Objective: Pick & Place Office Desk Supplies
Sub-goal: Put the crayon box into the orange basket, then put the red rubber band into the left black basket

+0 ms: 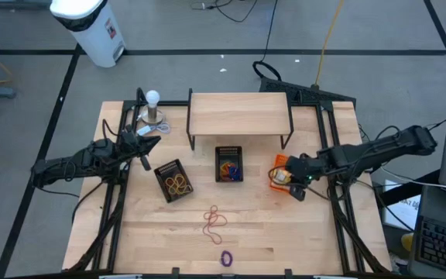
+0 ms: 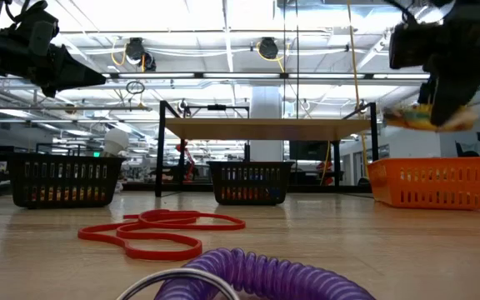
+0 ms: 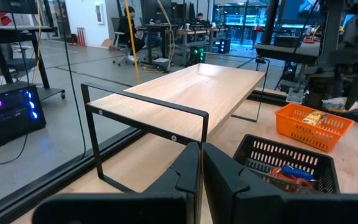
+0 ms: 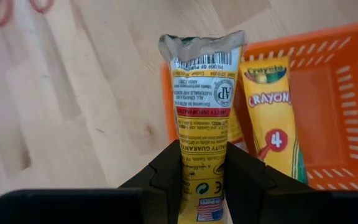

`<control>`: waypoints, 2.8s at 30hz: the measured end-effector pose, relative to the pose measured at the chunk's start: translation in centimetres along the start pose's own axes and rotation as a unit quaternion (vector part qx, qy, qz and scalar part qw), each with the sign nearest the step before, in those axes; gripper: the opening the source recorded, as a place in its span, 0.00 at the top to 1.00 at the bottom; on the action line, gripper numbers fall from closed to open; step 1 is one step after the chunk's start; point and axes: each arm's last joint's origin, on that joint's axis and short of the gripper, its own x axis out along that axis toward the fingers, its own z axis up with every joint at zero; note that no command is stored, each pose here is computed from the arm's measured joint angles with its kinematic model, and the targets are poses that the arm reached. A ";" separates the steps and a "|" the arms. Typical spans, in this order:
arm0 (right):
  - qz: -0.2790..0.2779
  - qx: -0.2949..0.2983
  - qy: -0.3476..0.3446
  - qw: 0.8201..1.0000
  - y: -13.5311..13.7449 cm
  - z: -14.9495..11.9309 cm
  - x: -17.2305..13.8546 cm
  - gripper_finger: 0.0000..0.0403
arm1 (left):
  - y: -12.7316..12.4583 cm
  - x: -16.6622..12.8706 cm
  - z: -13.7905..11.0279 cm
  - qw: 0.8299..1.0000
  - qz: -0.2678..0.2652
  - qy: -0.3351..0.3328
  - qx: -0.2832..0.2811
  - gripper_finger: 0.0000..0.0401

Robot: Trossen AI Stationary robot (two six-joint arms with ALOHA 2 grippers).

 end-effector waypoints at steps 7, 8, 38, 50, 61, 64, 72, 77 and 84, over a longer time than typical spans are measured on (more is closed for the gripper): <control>-0.011 0.012 0.017 1.000 -0.2 -0.3 1.7 0.79 | 0.0 0.0 0.0 1.000 0.000 0.001 0.001 0.95; -0.012 0.013 0.019 1.000 -0.2 -0.4 1.8 0.79 | 0.0 0.0 0.0 1.000 0.000 0.001 0.001 0.95; 0.042 -0.067 0.013 0.997 1.0 0.8 0.9 0.79 | 0.1 0.0 0.0 1.000 0.012 0.000 0.001 0.95; -0.108 -0.125 0.005 0.986 -1.0 2.9 -2.2 0.79 | 0.1 0.0 0.0 1.000 0.013 0.000 0.001 0.95; -0.134 -0.120 0.056 0.982 -3.6 1.7 1.3 0.79 | 0.1 0.0 0.0 1.000 0.014 0.000 0.002 0.95; -0.126 -0.126 0.058 0.982 -3.7 1.5 2.2 0.79 | 0.1 0.0 0.0 1.000 0.014 0.001 0.002 0.95; -0.127 -0.126 0.058 0.982 -3.7 1.6 2.4 0.73 | 0.1 0.0 0.0 1.000 0.014 0.001 0.002 0.95; -0.127 -0.122 0.057 0.983 -3.7 1.6 2.4 0.60 | 0.1 0.0 0.0 1.000 0.013 0.001 0.002 0.95; -0.125 -0.110 0.048 0.985 -3.7 1.5 2.1 0.49 | 0.1 0.0 -0.1 1.000 0.013 0.003 0.003 0.95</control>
